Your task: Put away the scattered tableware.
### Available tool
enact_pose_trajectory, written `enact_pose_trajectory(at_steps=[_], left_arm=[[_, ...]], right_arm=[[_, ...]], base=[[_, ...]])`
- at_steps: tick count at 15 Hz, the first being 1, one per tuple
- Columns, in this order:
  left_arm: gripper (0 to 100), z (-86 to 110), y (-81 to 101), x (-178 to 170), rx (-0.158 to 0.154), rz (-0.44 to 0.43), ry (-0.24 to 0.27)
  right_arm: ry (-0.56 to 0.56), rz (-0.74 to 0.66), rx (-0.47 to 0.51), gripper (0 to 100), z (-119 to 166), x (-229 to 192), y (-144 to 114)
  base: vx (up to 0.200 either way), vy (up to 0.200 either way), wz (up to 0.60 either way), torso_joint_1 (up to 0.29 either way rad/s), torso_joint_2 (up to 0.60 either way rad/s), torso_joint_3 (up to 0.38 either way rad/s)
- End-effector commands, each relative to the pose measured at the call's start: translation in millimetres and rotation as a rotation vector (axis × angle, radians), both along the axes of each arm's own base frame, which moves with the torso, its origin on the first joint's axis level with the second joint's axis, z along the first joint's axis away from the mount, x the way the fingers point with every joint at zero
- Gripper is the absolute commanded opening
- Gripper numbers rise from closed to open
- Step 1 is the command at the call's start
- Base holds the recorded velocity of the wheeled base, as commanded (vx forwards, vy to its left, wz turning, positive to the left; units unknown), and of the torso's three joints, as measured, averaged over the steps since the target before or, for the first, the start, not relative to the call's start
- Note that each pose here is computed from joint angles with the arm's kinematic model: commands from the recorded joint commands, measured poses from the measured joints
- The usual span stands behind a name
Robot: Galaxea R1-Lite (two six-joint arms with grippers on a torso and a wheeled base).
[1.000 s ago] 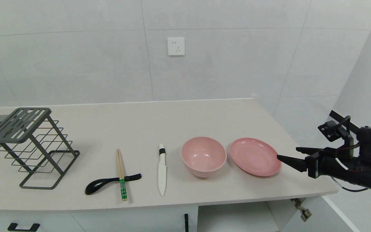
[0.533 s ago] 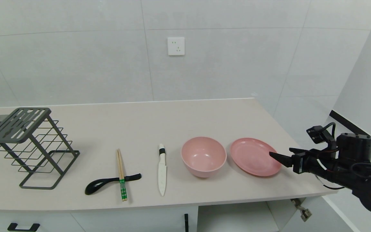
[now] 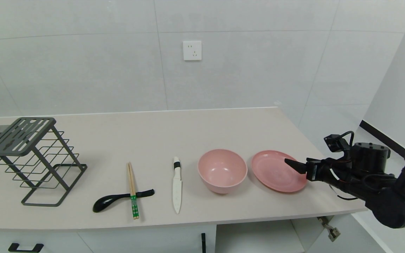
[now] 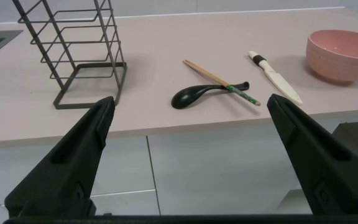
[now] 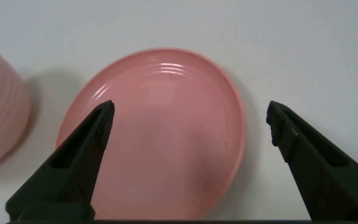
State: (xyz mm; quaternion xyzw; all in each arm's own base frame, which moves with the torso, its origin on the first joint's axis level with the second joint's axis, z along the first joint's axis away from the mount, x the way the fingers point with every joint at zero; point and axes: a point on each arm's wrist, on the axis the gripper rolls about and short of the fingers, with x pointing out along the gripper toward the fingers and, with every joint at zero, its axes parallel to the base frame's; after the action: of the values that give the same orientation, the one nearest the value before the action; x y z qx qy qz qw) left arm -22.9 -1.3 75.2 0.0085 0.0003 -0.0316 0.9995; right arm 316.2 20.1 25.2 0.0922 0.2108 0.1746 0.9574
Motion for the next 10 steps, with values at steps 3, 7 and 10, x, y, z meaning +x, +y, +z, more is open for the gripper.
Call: enact_pose_trajectory(at_steps=[3, 7, 10], left_arm=[[100, 0.1, 0.0, 0, 0.000, 0.000, 0.000], [100, 0.1, 0.0, 0, 0.000, 0.000, 0.000], [100, 0.1, 0.0, 0, 0.000, 0.000, 0.000]], right_arm=[[0.043, -0.009, -0.021, 100, -24, 8, 0], [0.063, -0.011, -0.044, 100, -37, 13, 7], [0.079, 0.039, -0.049, 100, -41, 10, 24]], base=[[0.000, 0.000, 0.00, 0.000, 0.00, 0.000], [0.000, 0.000, 0.00, 0.000, 0.00, 0.000], [0.000, 0.000, 0.00, 0.000, 0.00, 0.000]])
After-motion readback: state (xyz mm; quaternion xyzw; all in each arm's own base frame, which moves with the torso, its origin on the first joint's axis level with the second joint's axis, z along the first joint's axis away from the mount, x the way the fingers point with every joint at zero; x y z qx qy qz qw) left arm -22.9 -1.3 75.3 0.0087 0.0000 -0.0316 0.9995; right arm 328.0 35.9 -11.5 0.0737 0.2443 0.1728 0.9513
